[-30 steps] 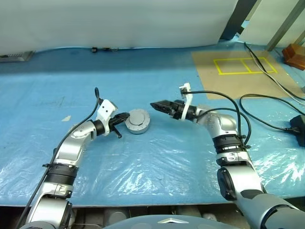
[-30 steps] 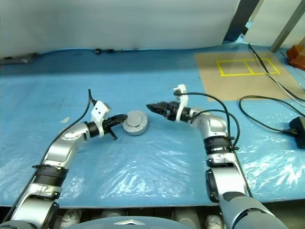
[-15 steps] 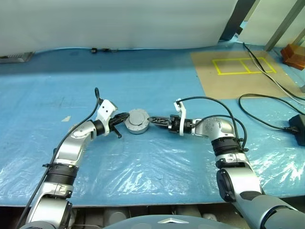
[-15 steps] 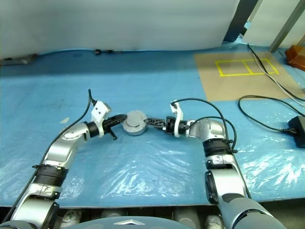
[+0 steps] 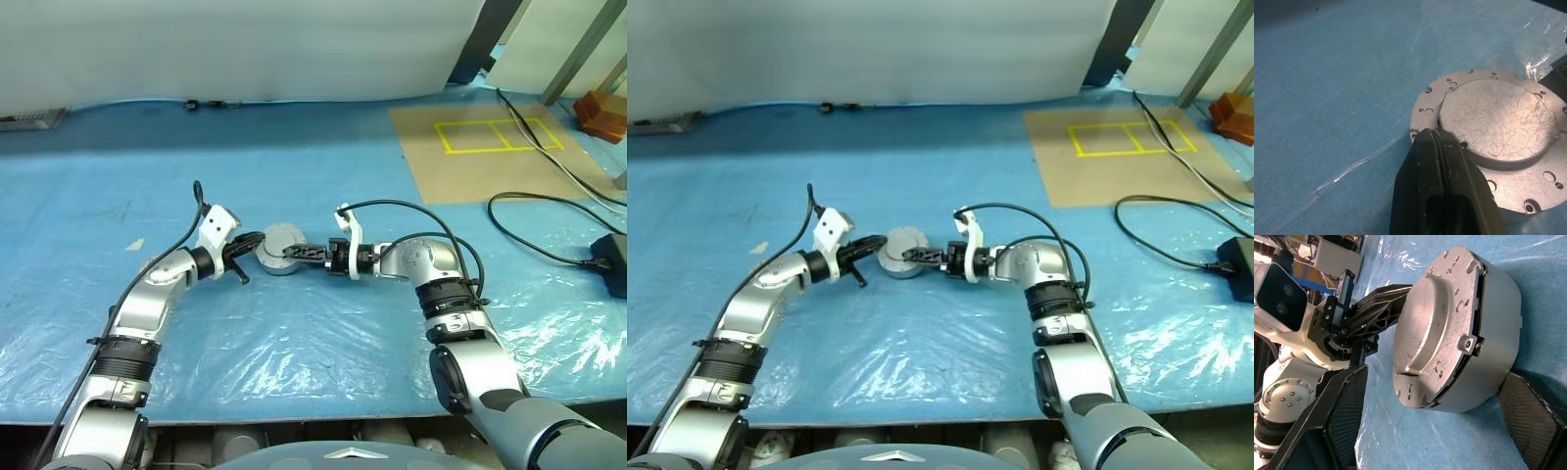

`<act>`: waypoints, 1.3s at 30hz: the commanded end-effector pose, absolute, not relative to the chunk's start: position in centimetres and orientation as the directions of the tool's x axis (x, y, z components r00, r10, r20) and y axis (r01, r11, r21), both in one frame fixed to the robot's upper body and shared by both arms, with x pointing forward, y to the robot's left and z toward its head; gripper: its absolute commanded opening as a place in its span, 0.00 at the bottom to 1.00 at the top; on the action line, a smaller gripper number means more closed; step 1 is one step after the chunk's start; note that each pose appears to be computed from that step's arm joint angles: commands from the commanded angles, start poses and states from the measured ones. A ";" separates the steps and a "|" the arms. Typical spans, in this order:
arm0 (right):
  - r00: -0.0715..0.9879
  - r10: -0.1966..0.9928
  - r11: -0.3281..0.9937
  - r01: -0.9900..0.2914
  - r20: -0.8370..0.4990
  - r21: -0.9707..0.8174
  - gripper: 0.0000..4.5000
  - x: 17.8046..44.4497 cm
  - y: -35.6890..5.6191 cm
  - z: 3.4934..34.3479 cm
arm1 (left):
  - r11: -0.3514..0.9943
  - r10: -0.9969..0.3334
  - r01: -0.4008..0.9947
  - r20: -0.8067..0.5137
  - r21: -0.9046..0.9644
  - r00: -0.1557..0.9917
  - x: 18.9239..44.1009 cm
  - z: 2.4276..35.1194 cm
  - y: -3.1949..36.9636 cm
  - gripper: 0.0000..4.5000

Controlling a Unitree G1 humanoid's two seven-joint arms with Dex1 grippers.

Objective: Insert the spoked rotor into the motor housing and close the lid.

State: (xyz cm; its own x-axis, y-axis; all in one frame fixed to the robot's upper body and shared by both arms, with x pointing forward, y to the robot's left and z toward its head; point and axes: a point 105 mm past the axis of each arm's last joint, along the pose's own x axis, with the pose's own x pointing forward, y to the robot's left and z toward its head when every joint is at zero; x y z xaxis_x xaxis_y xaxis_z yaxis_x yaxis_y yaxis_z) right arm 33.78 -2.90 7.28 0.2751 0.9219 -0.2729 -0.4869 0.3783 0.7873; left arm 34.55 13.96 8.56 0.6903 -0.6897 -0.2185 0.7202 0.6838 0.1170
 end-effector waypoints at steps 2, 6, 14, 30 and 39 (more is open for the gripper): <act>0.265 0.942 0.310 -0.448 -0.207 0.839 0.94 33.4 -2.8 8.0 | 0.664 -0.704 0.742 -0.254 0.094 0.663 34.0 7.3 13.4 0.00; 0.272 0.953 0.249 -0.450 -0.134 0.858 0.75 33.6 -2.7 9.3 | 0.664 -0.703 0.741 -0.258 0.096 0.663 34.1 7.2 13.4 0.00; 0.257 0.956 0.248 -0.457 -0.140 0.854 0.27 33.2 -2.2 8.9 | 0.661 -0.708 0.745 -0.251 0.096 0.660 34.2 7.3 13.2 0.00; 0.327 0.919 0.347 -0.411 -0.219 0.843 0.27 34.1 -3.2 6.9 | 0.653 -0.756 0.757 0.033 -0.019 0.654 32.2 15.8 14.5 0.00; 0.329 0.915 0.354 -0.376 -0.234 0.856 0.27 34.2 -3.3 6.0 | 0.724 -0.687 0.686 0.017 -0.069 0.726 32.0 16.4 17.5 0.00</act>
